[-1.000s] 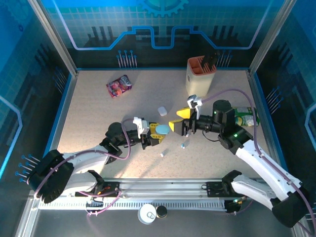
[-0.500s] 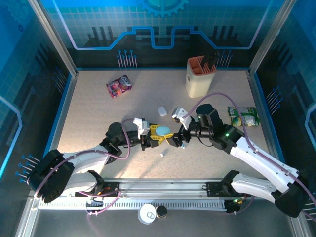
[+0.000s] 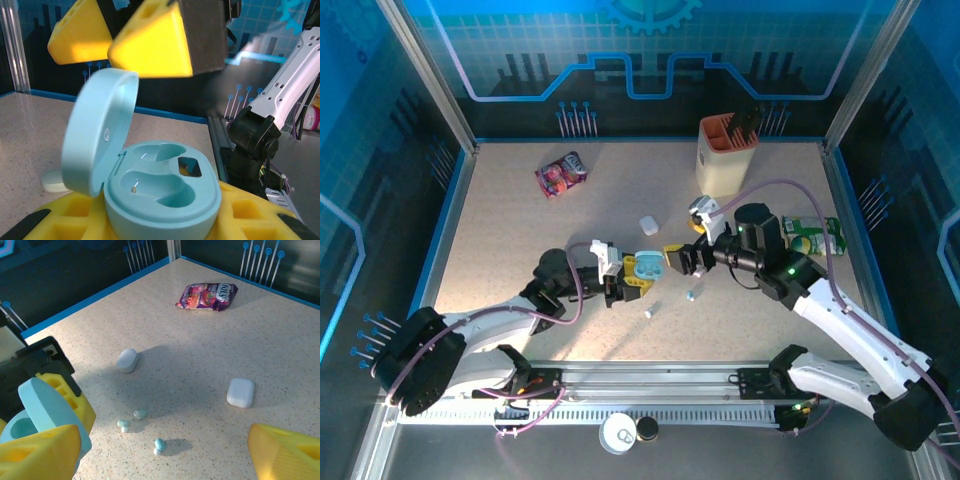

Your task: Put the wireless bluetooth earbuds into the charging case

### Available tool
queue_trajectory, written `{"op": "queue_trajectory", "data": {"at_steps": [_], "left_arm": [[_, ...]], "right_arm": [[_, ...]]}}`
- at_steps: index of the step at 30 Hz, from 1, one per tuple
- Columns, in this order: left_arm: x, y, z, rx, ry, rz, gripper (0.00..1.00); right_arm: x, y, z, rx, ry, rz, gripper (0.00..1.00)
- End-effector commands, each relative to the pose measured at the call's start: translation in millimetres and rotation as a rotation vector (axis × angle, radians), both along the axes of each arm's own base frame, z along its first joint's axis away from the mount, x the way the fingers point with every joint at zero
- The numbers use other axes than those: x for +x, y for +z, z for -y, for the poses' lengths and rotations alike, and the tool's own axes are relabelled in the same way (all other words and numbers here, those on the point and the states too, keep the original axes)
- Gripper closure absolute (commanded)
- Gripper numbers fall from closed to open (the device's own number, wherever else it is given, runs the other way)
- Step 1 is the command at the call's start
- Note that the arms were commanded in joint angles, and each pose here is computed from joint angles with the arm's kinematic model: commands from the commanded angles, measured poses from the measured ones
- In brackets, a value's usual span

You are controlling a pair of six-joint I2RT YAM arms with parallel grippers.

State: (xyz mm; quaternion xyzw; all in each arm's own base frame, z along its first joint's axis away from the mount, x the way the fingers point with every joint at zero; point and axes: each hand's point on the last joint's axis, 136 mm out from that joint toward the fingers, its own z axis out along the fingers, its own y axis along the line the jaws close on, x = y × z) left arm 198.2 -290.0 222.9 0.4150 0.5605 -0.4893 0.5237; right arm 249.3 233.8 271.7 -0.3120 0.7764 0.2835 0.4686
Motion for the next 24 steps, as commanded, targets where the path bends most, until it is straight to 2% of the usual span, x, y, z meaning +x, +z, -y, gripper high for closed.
{"op": "queue_trajectory", "data": {"at_steps": [1, 2, 5, 9, 11, 17, 24], "left_arm": [[-5.8, 1.0, -1.9, -0.006, -0.005, 0.053, 0.68], [-4.5, 0.0, -2.6, -0.006, 0.004, 0.056, 0.68], [-2.3, 1.4, -5.5, -0.020, 0.026, 0.065, 0.68], [1.6, 4.1, -10.5, -0.033, 0.064, 0.083, 0.67], [3.2, 5.1, -12.9, -0.037, 0.080, 0.095, 0.67], [10.6, 7.8, -23.0, -0.061, 0.129, 0.100, 0.67], [8.5, 7.9, -29.3, -0.079, 0.138, 0.087, 0.67]], "right_arm": [[-0.4, 27.0, 8.1, 0.097, -0.041, 0.025, 0.14], [0.7, 33.4, 12.4, 0.120, -0.062, 0.044, 0.13], [11.2, 14.2, 36.3, 0.152, -0.198, -0.003, 0.15], [21.0, -32.0, 68.5, 0.150, -0.375, -0.198, 0.18], [20.9, -55.9, 72.9, 0.142, -0.407, -0.298, 0.19], [12.4, -118.8, 53.3, 0.127, -0.347, -0.526, 0.20], [1.2, -161.1, 13.4, 0.077, -0.157, -0.711, 0.20]]}}
